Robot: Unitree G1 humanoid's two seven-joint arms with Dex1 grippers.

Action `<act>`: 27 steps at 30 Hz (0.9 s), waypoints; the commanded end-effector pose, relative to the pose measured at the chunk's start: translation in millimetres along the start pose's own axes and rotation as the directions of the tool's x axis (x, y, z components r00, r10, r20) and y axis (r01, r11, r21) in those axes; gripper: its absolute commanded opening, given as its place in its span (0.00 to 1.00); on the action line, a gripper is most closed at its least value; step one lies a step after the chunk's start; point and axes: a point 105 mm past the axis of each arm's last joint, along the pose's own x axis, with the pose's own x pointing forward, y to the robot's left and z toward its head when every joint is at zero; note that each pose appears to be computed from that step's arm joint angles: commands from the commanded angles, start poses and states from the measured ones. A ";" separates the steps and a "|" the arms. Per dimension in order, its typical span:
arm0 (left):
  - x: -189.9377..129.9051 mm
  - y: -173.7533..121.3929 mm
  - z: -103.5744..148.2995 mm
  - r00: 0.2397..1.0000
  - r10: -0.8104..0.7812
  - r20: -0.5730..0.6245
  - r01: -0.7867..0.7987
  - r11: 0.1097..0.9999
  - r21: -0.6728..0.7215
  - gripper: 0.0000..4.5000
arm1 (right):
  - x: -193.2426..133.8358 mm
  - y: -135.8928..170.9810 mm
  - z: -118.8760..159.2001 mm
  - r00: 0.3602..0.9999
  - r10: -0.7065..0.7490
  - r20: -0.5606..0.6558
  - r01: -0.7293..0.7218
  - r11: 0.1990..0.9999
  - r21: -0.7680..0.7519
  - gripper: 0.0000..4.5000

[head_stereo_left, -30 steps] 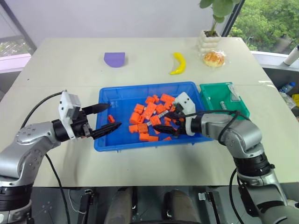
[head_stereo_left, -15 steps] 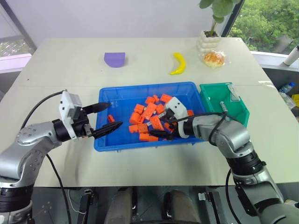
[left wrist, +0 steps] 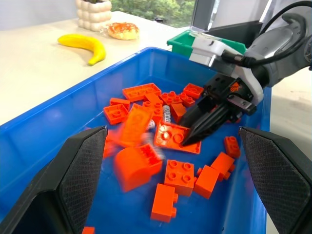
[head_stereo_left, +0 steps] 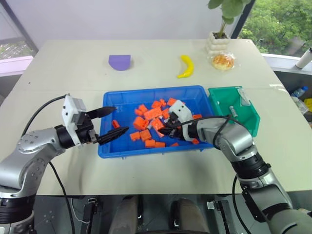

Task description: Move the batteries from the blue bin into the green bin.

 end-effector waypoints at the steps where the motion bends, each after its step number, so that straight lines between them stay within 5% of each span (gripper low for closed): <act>1: -4.2 -1.2 9.6 1.000 0.007 0.024 -0.008 0.999 0.043 1.00 | -7.2 0.8 15.1 0.999 -0.001 0.033 0.001 1.000 -0.022 0.21; 10: -5.0 0.5 9.4 1.000 0.012 0.024 -0.013 0.999 0.039 1.00 | -29.2 -24.0 59.9 0.985 -0.092 0.145 0.102 0.993 -0.058 0.21; 16: -4.5 0.7 8.2 1.000 0.012 0.023 -0.013 0.999 0.037 1.00 | -40.2 -63.6 53.1 0.968 -0.219 0.120 0.230 0.969 -0.087 0.21; 23: -7.9 2.5 6.5 1.000 0.022 0.010 -0.022 0.999 0.034 1.00 | -26.9 -30.3 65.7 0.985 -0.054 0.165 0.075 0.990 -0.123 0.21; 27: -11.7 4.0 6.2 0.999 0.036 0.005 -0.036 0.999 0.032 1.00 | -16.4 -10.8 77.4 0.980 0.006 0.198 0.022 0.990 -0.140 0.51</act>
